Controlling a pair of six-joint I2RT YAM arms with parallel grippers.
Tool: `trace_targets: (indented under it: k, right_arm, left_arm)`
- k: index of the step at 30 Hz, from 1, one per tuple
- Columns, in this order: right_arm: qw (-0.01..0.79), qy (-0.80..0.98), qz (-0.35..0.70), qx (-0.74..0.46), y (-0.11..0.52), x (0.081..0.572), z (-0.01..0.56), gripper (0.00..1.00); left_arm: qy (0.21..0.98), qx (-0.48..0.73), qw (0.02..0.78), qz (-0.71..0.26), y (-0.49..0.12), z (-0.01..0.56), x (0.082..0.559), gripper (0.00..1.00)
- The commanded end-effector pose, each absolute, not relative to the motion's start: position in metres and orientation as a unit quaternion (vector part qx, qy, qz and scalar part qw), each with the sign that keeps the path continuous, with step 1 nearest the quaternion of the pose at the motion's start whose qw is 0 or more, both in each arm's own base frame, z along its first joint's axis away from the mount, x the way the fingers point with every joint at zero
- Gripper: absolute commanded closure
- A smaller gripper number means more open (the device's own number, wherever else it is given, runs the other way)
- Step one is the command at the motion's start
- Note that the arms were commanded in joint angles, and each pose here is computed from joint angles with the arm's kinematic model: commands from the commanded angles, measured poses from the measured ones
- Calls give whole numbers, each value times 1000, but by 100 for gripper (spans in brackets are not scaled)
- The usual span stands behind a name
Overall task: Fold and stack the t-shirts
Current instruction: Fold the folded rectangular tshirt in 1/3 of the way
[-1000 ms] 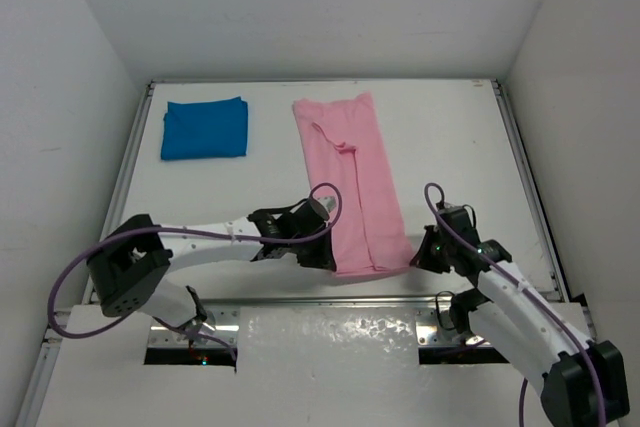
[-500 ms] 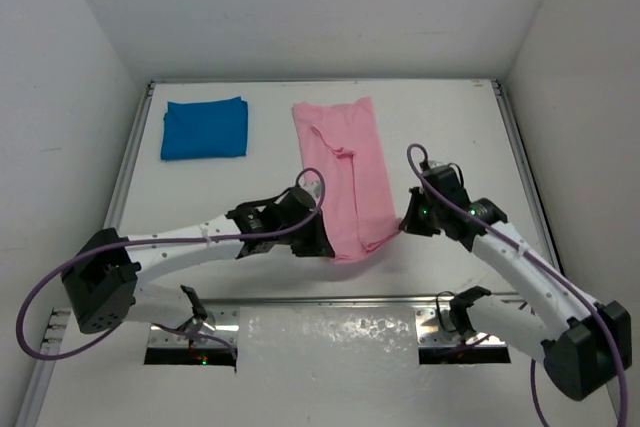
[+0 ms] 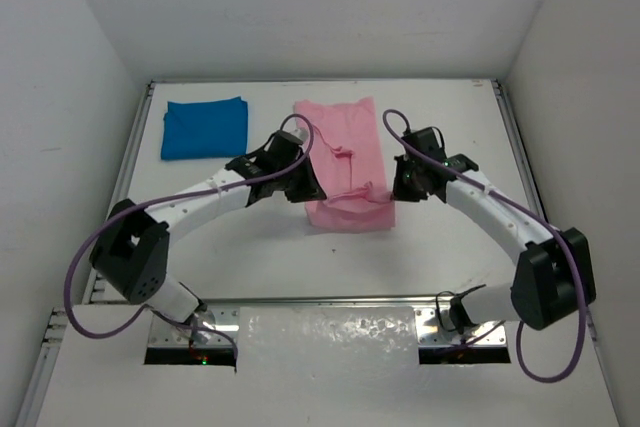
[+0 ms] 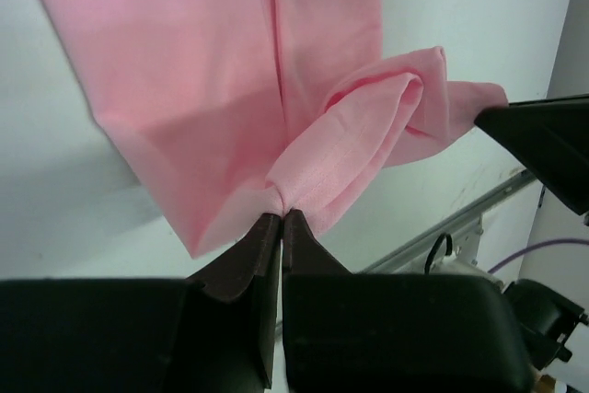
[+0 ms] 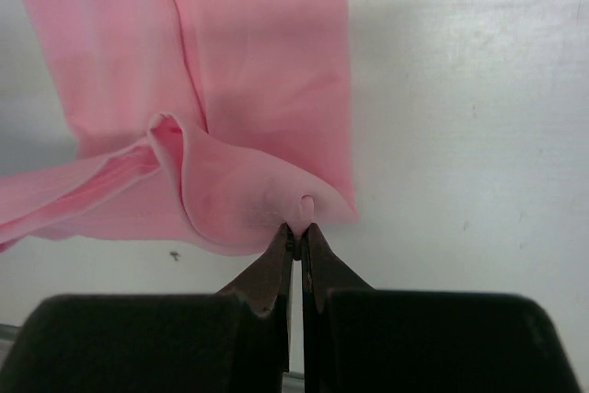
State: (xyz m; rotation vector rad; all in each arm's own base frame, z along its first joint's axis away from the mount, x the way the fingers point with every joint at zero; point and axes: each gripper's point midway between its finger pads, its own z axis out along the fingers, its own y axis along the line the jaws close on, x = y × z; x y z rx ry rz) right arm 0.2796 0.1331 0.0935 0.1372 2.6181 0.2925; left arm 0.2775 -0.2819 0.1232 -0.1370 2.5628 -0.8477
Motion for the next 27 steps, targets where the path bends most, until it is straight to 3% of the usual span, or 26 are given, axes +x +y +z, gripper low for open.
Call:
trace_targets:
  k: [1,15,27]
  right_arm:
    - [293,948,120,45,137,320,119,100]
    - [302,940,152,44,150,404,135,100]
    - [265,949,157,63,153,454,99,100]
  left_arm:
    - [920,-37,232,-314,-282,135,302,100]
    - [904,-84,254,-333,-255,144,383,100]
    - [903,-91,248,-340,-249,116,435,100]
